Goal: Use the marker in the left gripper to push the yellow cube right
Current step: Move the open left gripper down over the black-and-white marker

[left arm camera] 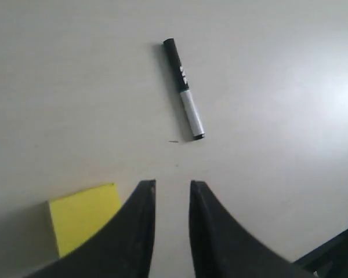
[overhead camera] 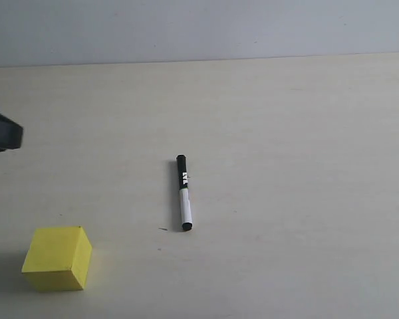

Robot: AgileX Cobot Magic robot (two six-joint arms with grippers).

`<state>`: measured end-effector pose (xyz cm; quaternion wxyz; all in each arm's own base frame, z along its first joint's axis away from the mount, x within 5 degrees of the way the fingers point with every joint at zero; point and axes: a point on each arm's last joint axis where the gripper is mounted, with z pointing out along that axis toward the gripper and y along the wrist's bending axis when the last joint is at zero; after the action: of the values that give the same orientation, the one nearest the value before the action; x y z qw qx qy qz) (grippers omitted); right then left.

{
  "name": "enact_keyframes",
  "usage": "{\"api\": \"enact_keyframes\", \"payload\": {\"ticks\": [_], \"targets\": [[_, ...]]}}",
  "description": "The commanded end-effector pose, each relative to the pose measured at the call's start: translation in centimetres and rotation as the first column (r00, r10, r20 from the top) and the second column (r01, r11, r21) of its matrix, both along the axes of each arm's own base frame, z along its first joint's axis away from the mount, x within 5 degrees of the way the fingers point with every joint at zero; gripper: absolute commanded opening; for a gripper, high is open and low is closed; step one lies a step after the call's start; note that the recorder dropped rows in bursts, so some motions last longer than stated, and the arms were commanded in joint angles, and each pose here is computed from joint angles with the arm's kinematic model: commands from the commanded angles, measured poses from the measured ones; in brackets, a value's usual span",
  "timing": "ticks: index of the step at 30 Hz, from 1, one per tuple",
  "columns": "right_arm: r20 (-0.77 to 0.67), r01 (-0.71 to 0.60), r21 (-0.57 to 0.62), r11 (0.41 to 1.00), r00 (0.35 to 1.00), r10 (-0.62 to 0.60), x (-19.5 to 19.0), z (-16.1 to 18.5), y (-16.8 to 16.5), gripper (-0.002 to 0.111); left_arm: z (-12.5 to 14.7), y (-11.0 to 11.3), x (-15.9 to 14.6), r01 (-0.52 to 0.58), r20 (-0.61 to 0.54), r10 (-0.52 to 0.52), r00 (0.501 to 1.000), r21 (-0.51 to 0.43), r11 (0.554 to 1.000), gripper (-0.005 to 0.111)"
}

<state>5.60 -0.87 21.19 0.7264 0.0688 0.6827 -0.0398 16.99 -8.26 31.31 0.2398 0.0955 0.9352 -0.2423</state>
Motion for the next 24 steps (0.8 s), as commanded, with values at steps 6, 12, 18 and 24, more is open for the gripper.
{"api": "enact_keyframes", "payload": {"ticks": [6, 12, 18, 24], "targets": [[0.001, 0.006, -0.001, 1.0, 1.0, -0.006, 0.0, -0.1, 0.0, 0.0, -0.8, -7.1, 3.3, 0.128, -0.023, -0.126, 0.992, 0.074, 0.989, 0.023], [0.001, 0.006, -0.001, 1.0, 1.0, -0.006, 0.0, -0.1, 0.0, 0.0, -2.0, -11.1, 5.2, 0.104, -0.015, -0.103, 0.995, 0.253, 0.962, 0.023], [0.001, 0.006, -0.001, 1.0, 1.0, -0.006, 0.0, -0.1, 0.0, 0.0, -4.9, -14.1, 6.6, 0.034, -0.027, -0.024, 0.999, 0.509, 0.86, 0.023], [0.001, 0.006, -0.001, 1.0, 1.0, -0.006, 0.0, -0.1, 0.0, 0.0, -7.1, -16.4, 7.6, 0.057, -0.046, -0.04, 0.998, 0.455, 0.889, 0.023]]}}
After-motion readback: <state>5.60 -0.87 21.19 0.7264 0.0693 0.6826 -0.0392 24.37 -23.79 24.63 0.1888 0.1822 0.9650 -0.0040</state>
